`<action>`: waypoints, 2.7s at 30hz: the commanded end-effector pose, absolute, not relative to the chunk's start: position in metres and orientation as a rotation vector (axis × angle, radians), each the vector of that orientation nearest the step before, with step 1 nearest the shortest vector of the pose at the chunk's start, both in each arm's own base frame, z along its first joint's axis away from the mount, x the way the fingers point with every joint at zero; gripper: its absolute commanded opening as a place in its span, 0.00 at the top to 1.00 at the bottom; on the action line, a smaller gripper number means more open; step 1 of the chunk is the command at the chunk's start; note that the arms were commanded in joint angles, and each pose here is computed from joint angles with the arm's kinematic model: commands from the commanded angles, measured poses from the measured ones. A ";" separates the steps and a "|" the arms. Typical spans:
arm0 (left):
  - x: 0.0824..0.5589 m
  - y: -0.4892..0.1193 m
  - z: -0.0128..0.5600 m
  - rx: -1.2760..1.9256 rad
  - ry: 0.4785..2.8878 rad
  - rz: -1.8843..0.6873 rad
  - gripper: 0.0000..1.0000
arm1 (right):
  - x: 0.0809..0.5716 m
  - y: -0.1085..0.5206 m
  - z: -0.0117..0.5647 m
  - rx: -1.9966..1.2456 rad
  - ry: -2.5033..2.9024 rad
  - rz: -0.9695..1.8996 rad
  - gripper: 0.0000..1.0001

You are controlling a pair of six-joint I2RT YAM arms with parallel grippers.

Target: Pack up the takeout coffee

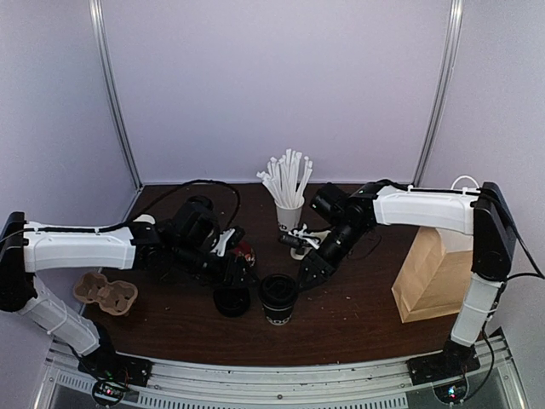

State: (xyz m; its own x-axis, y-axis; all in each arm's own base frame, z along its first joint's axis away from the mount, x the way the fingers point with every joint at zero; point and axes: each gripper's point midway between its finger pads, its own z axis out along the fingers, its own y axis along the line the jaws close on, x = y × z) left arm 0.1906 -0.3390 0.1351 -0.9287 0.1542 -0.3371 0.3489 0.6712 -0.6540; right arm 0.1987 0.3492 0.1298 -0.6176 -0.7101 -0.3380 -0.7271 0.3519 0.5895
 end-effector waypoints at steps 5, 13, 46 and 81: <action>0.196 -0.359 0.144 0.420 2.576 -1.205 0.47 | 0.205 0.364 0.142 -1.328 2.526 1.227 0.49; 0.197 -0.357 0.133 0.420 2.604 -1.172 0.50 | 0.207 0.363 0.134 -1.320 2.561 1.201 0.52; 0.199 -0.336 0.083 0.400 2.793 -0.902 0.54 | 0.219 0.353 0.099 -1.213 2.713 1.211 0.50; 0.209 -0.340 0.137 0.493 2.656 -0.892 0.46 | 0.258 0.339 0.124 -1.235 2.684 0.944 0.50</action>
